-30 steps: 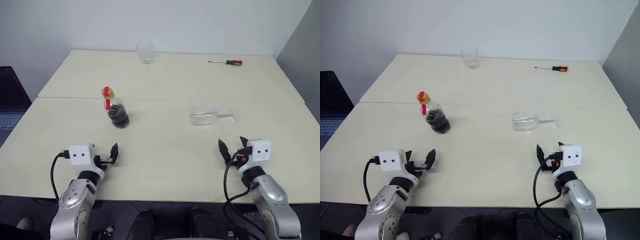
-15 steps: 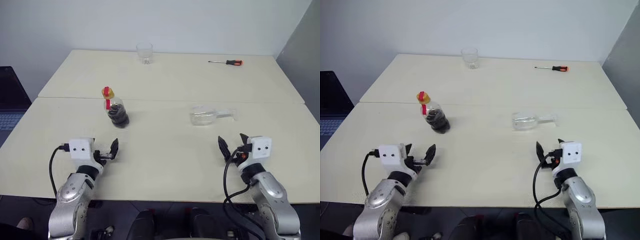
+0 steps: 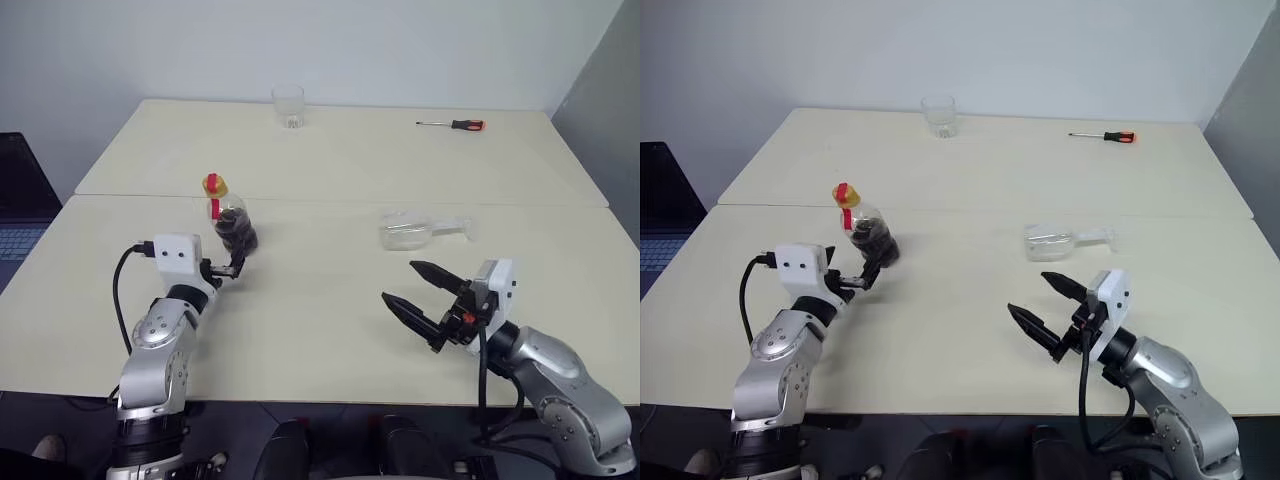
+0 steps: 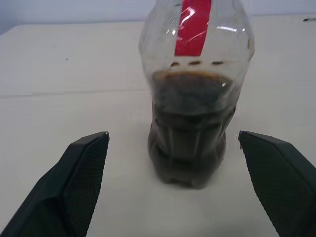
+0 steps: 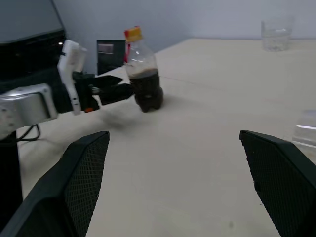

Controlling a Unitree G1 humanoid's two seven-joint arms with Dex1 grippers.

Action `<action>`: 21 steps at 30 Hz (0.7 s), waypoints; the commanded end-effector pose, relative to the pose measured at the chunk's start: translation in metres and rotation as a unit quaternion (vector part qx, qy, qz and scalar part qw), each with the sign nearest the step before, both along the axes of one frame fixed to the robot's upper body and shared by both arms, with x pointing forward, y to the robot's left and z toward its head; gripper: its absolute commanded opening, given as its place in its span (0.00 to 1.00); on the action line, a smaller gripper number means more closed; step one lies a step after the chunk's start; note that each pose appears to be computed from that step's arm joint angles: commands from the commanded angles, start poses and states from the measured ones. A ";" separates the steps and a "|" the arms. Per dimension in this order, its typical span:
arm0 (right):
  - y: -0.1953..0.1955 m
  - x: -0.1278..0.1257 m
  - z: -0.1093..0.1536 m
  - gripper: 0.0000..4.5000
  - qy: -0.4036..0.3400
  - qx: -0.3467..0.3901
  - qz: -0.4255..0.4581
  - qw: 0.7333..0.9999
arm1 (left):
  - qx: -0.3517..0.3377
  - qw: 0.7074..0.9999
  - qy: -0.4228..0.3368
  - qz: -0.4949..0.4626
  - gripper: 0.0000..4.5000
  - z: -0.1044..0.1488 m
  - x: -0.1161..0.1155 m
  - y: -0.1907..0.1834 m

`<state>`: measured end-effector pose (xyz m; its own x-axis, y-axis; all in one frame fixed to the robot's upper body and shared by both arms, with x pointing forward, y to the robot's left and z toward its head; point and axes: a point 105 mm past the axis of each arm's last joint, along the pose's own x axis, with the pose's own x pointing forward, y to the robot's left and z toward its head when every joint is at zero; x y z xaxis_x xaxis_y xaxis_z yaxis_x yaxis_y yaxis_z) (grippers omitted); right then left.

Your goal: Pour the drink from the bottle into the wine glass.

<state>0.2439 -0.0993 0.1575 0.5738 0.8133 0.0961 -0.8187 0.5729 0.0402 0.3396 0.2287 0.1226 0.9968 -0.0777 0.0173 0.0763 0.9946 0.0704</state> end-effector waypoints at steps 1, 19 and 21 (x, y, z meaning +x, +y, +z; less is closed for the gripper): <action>0.003 0.000 0.014 1.00 -0.022 0.010 0.030 0.999 | 0.013 1.000 -0.022 -0.007 0.99 0.011 0.006 -0.006; 0.020 0.015 0.029 1.00 -0.057 0.023 0.049 0.997 | 0.055 0.998 -0.032 -0.008 0.99 0.019 0.050 -0.010; 0.020 0.016 0.029 1.00 -0.058 0.022 0.047 0.997 | 0.054 0.998 -0.029 -0.015 0.99 0.017 0.051 -0.010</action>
<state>0.2612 -0.0805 0.1772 0.4897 0.8566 0.1623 -0.8687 0.4953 0.0069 0.3895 0.2186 0.1306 0.9949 -0.0952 0.0341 0.0885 0.9830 0.1607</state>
